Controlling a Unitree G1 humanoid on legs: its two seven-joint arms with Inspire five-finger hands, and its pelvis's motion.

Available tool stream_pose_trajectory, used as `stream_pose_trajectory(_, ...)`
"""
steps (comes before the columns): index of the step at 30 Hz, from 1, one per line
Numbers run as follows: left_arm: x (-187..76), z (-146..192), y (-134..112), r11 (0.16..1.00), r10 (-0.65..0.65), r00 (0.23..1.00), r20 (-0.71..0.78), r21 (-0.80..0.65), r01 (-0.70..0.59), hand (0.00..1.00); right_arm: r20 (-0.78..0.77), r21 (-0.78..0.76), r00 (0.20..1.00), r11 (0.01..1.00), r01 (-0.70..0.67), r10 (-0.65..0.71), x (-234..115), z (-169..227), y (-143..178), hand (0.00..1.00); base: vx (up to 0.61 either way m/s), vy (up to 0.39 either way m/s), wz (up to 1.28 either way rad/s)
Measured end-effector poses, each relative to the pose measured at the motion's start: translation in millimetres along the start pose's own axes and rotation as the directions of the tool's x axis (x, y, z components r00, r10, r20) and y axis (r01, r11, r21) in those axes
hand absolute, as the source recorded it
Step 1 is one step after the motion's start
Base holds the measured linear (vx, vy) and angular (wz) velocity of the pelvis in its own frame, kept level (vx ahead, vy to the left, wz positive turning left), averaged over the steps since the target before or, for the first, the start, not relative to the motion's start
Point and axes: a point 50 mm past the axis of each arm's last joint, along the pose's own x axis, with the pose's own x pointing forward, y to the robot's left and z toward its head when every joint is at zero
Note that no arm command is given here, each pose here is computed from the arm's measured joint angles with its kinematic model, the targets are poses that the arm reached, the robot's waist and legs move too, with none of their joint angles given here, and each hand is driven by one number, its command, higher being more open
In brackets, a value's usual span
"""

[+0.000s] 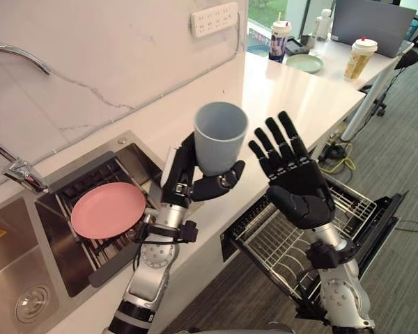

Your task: Walk over to the sink, pick up the cup, carry it to the dishwasher, place the cup inside the dishwasher, then close the dishwasher door

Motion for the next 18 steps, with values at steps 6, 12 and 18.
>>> stream_pose_trajectory(6, -2, -9, 1, 0.996, 0.034, 0.999, -0.038, 0.088, -0.031, 0.00, -0.003, 0.006, 0.999, 0.999, 0.037, -0.037, 9, -2, 0, 1.00, -0.07, 0.024, 0.00)
stream_pose_trajectory(12, -2, -10, -5, 0.992, 0.036, 0.999, -0.041, 0.119, -0.031, 0.00, -0.053, -0.083, 0.989, 0.987, 0.137, -0.141, 22, -9, 2, 1.00, -0.07, 0.004, 0.01)
stream_pose_trajectory(18, -4, -10, -15, 0.982, 0.029, 0.999, -0.030, 0.187, -0.023, 0.00, -0.071, -0.161, 0.965, 0.957, 0.240, -0.254, 26, -14, 1, 1.00, -0.05, 0.008, 0.02)
